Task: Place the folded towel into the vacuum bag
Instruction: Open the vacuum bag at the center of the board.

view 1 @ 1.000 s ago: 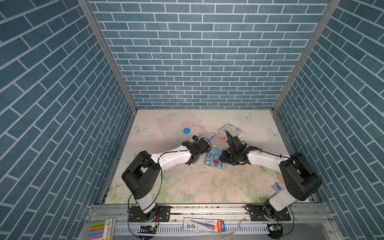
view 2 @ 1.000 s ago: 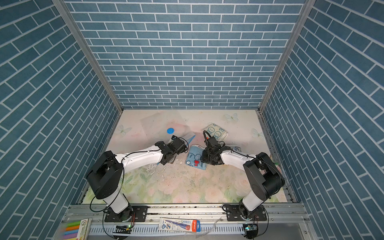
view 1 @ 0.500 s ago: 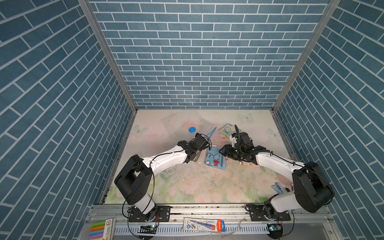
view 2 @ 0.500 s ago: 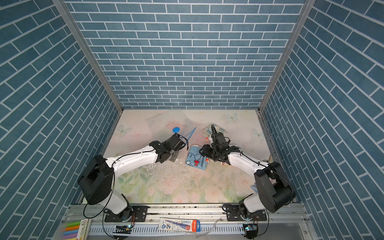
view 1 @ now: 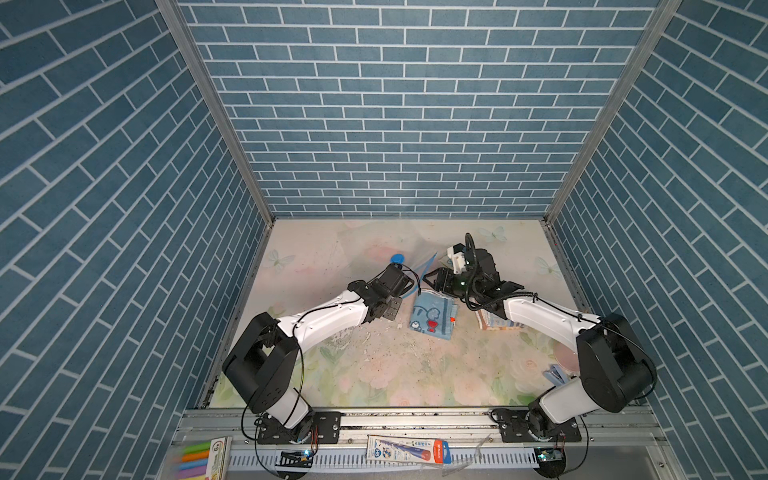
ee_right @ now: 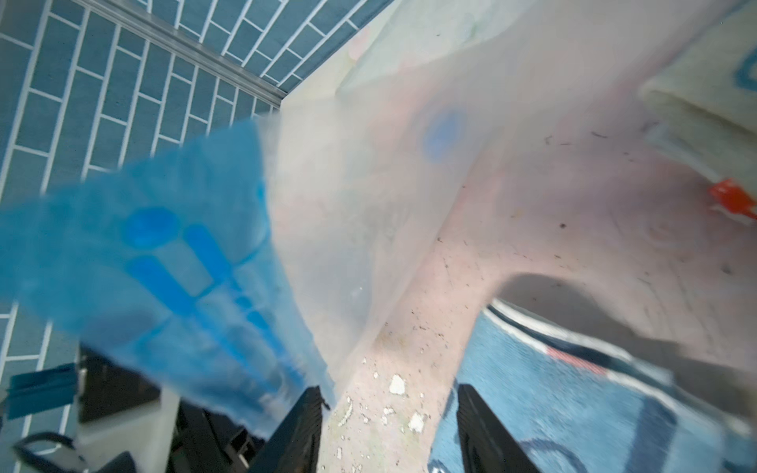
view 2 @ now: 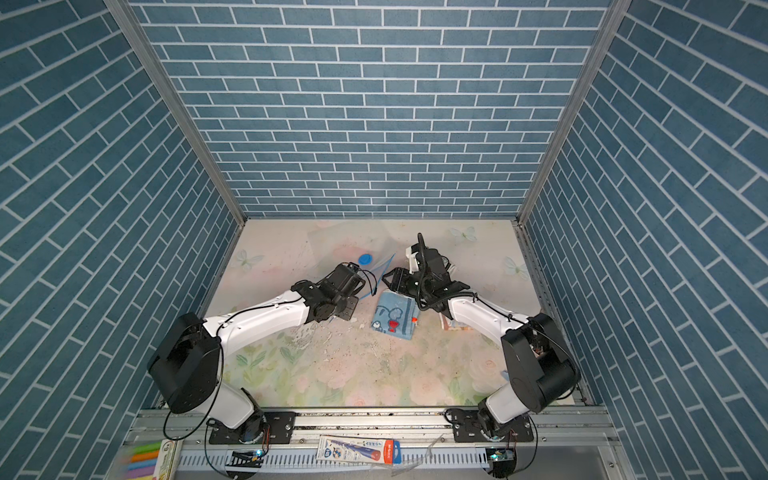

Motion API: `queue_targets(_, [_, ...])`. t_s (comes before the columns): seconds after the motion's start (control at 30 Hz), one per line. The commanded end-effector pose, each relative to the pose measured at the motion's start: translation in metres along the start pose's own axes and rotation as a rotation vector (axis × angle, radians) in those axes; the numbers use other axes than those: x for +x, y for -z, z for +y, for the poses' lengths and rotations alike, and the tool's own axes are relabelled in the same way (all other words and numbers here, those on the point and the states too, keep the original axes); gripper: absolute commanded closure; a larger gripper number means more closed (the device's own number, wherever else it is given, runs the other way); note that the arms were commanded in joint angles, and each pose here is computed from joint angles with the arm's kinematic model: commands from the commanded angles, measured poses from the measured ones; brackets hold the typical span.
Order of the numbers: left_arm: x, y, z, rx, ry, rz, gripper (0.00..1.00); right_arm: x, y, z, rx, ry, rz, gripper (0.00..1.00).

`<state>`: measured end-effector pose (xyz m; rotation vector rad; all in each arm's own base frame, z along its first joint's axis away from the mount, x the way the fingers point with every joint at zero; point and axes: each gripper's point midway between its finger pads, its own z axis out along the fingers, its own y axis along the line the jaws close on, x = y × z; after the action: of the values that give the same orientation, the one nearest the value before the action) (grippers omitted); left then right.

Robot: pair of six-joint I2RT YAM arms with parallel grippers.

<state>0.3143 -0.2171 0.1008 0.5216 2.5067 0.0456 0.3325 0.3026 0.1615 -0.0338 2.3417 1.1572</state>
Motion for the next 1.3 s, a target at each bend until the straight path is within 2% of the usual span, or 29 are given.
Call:
queue_targets(0.0, [-0.004,0.002,0.0,0.012,0.008,-0.011,1.0,-0.009,-0.008,0.02,-0.046,0.001,-0.026,0.45])
queue_targets(0.2, [-0.003,0.0,-0.001,0.015,0.012,-0.007,1.0,-0.008,-0.014,0.022,-0.029,0.012,-0.031,0.45])
queue_targets(0.5, [-0.009,-0.003,-0.001,0.055,0.079,0.004,1.0,-0.007,0.001,0.029,0.002,0.077,-0.093,0.45])
queue_targets(0.83, [-0.019,-0.002,-0.002,0.059,0.08,-0.013,1.0,-0.01,0.006,0.039,0.012,0.128,-0.112,0.45])
queue_targets(1.1, [-0.021,0.005,-0.002,0.073,0.081,-0.032,1.0,-0.008,-0.013,0.013,0.131,0.103,-0.074,0.47])
queue_targets(1.27, [-0.023,0.011,-0.004,0.101,0.077,-0.054,1.0,-0.012,-0.02,0.001,0.206,0.097,-0.074,0.53])
